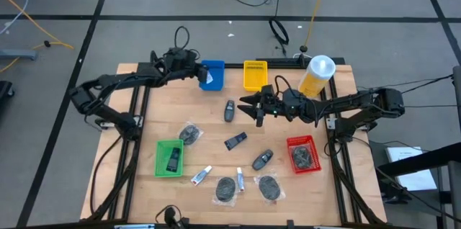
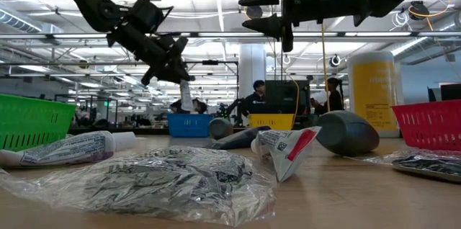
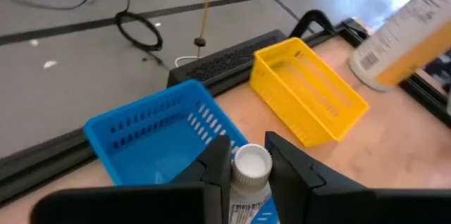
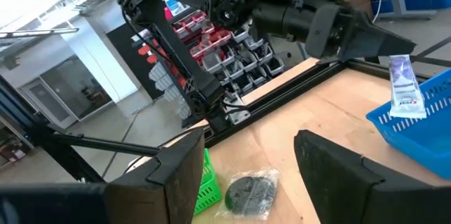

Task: Pick & Place Travel size toiletries
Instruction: Put the white toothpaste into the blue basket, then put the blue shaving cream into the green basket

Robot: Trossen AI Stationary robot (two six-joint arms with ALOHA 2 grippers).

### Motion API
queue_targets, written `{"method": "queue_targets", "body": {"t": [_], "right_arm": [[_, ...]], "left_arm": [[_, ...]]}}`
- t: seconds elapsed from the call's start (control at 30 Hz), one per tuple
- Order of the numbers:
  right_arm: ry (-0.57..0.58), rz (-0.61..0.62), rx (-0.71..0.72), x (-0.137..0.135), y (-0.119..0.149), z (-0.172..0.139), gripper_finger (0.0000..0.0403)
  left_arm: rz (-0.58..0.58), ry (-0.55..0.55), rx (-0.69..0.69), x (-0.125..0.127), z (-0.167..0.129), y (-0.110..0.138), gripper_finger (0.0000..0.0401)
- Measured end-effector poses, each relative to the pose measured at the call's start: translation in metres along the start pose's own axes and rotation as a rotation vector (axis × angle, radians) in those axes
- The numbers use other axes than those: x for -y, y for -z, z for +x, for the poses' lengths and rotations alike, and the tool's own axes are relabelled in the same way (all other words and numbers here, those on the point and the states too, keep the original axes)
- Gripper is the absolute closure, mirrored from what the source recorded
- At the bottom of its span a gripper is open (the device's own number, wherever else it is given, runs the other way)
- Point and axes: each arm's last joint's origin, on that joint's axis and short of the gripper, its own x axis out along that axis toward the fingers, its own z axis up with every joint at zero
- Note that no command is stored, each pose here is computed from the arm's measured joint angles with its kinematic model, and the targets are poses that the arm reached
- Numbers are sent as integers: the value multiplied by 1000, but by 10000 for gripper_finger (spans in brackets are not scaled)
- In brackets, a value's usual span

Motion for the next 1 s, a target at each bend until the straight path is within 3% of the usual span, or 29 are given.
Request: {"method": "queue_targets", "body": {"t": [0.27,0.5,0.63,0.8,1.0], "right_arm": [[8,0,-15,1,1,0,191],[7,0,-15,1,1,0,191],[-54,-1,-50,-1,2,0,191],[-149,-21,-108,-5,3,1,194],[-124,-156,-266,-20,-13,15,197]], "left_arm": [[-1,-32,13,-2,3,1,292],[27,-25,33,-1,3,-1,229],[26,22,21,1,0,-2,200],[53,133,46,15,-18,-12,195],[75,171,-9,35,-59,-12,194]]}}
